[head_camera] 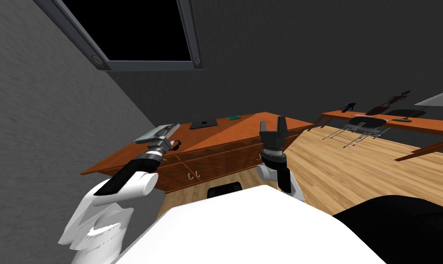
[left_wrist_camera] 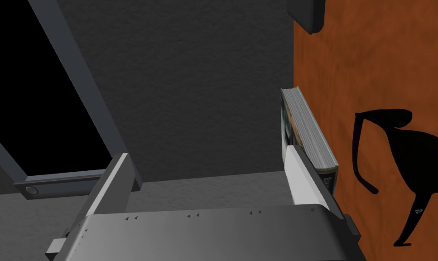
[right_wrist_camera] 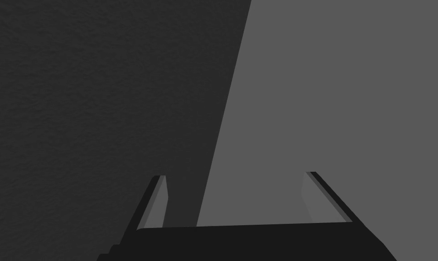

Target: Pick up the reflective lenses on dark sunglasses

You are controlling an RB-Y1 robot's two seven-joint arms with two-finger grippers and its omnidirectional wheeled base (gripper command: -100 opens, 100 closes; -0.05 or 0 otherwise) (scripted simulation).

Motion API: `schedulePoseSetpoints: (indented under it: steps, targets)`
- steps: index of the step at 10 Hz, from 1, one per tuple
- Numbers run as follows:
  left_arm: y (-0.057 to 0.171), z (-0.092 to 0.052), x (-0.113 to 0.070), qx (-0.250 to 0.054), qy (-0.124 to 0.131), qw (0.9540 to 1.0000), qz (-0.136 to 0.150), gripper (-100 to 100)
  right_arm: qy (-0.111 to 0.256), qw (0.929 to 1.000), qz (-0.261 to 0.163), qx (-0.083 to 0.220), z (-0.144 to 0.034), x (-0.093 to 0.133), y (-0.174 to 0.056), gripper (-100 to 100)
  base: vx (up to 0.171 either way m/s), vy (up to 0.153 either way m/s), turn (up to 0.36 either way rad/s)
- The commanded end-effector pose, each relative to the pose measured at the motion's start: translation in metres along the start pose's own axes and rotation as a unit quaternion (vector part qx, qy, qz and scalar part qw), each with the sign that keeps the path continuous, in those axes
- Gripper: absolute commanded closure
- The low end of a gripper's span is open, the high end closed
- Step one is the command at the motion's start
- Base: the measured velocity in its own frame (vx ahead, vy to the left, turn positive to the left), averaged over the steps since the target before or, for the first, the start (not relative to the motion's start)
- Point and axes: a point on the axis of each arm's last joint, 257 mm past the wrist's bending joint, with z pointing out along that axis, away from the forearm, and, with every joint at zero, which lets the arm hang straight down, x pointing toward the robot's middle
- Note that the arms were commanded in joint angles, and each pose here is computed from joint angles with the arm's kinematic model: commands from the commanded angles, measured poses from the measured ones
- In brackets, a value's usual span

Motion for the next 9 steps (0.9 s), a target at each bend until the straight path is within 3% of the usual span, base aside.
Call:
schedulePoseSetpoints:
  steps: [1, 9]
  targets:
    - [0.000, 0.004, -0.006, -0.013, -0.002, 0.9999, -0.002, -100, 0.000, 1.0000, 0.000, 0.000, 0.000, 0.000, 0.000, 0, 0.000, -0.011, -0.006]
    - [0.028, 0.006, -0.023, -0.094, -0.019, 0.9953, -0.005, -100, 0.000, 1.0000, 0.000, 0.000, 0.000, 0.000, 0.000, 0, 0.002, -0.001, -0.006]
